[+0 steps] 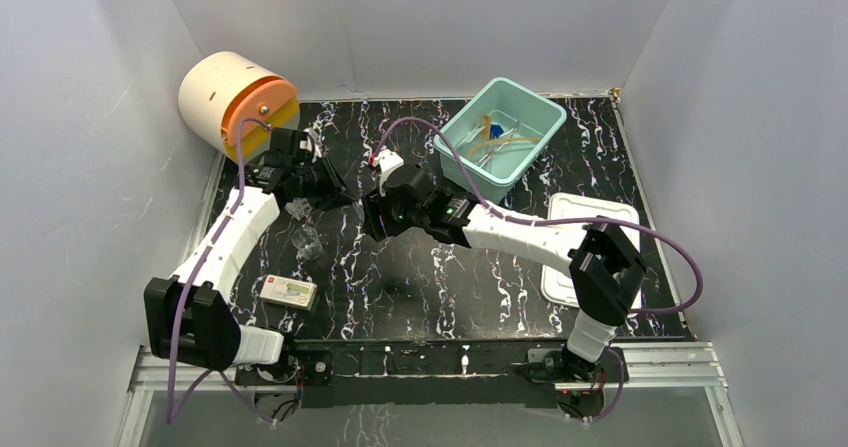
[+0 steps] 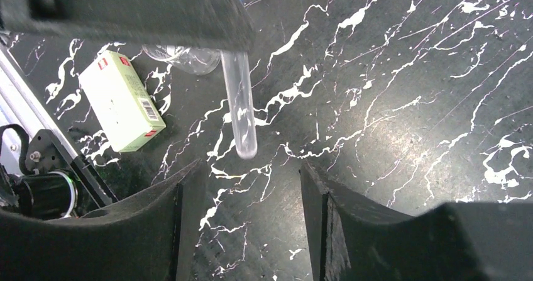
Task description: Organize the chemistry lab equipment
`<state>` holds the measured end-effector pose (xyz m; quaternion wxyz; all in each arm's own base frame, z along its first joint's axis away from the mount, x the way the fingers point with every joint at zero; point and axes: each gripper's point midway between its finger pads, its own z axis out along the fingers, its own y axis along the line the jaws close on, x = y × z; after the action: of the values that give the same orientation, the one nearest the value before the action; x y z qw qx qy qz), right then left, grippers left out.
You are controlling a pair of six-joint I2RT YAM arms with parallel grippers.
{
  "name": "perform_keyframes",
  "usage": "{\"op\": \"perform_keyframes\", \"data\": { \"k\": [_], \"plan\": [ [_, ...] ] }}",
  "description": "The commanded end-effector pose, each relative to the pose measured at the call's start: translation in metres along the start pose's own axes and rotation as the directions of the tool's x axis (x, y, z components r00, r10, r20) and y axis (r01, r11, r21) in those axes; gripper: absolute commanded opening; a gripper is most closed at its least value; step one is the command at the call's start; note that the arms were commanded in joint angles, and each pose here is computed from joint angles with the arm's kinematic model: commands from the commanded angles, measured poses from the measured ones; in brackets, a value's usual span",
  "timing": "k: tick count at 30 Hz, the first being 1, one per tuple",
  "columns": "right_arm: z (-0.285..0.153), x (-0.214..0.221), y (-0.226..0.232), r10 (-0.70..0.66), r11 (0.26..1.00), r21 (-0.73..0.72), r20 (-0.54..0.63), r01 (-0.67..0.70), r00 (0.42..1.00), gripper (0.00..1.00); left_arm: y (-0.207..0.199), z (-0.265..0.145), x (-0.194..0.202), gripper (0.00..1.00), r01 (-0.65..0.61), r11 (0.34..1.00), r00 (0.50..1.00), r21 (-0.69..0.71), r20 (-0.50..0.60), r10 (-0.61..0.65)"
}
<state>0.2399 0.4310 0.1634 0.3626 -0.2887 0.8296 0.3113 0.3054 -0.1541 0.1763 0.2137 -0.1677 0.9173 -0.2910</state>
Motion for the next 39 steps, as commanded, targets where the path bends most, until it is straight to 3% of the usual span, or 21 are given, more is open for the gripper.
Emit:
{"op": "perform_keyframes", "data": {
  "k": [1, 7, 15, 19, 23, 29, 39],
  "plan": [
    [-0.012, -0.036, 0.003, 0.007, 1.0, 0.019, 0.089, -0.008, 0.996, 0.65, 0.004, -0.036, -0.044, 0.08, -0.121, 0.985, 0.964, -0.126, 0.221, 0.147],
    [-0.022, -0.032, -0.014, 0.02, 0.998, 0.056, 0.078, -0.025, 0.997, 0.65, 0.045, -0.071, -0.091, 0.08, -0.085, 0.894, 0.885, -0.439, 0.38, 0.271],
    [-0.031, -0.033, -0.035, 0.037, 0.996, 0.074, 0.064, -0.041, 0.997, 0.65, 0.077, -0.109, -0.127, 0.08, 0.043, 0.785, 0.784, -0.617, 0.509, 0.356],
    [-0.032, -0.035, -0.047, 0.04, 0.995, 0.092, 0.063, -0.046, 0.997, 0.65, 0.082, -0.107, -0.136, 0.08, 0.07, 0.786, 0.778, -0.614, 0.527, 0.343],
    [-0.031, -0.036, -0.058, 0.055, 0.994, 0.093, 0.06, -0.061, 0.997, 0.65, 0.067, -0.066, -0.141, 0.07, -0.065, 0.84, 0.795, -0.538, 0.481, 0.369],
    [-0.03, -0.036, -0.069, 0.066, 0.992, 0.103, 0.05, -0.071, 0.997, 0.65, 0.07, -0.045, -0.152, 0.06, -0.176, 0.811, 0.75, -0.557, 0.458, 0.477],
    [-0.029, -0.031, -0.078, 0.083, 0.989, 0.12, 0.005, -0.083, 0.997, 0.64, 0.079, -0.019, -0.162, 0.08, -0.223, 0.795, 0.691, -0.565, 0.483, 0.538]
  ]
}}
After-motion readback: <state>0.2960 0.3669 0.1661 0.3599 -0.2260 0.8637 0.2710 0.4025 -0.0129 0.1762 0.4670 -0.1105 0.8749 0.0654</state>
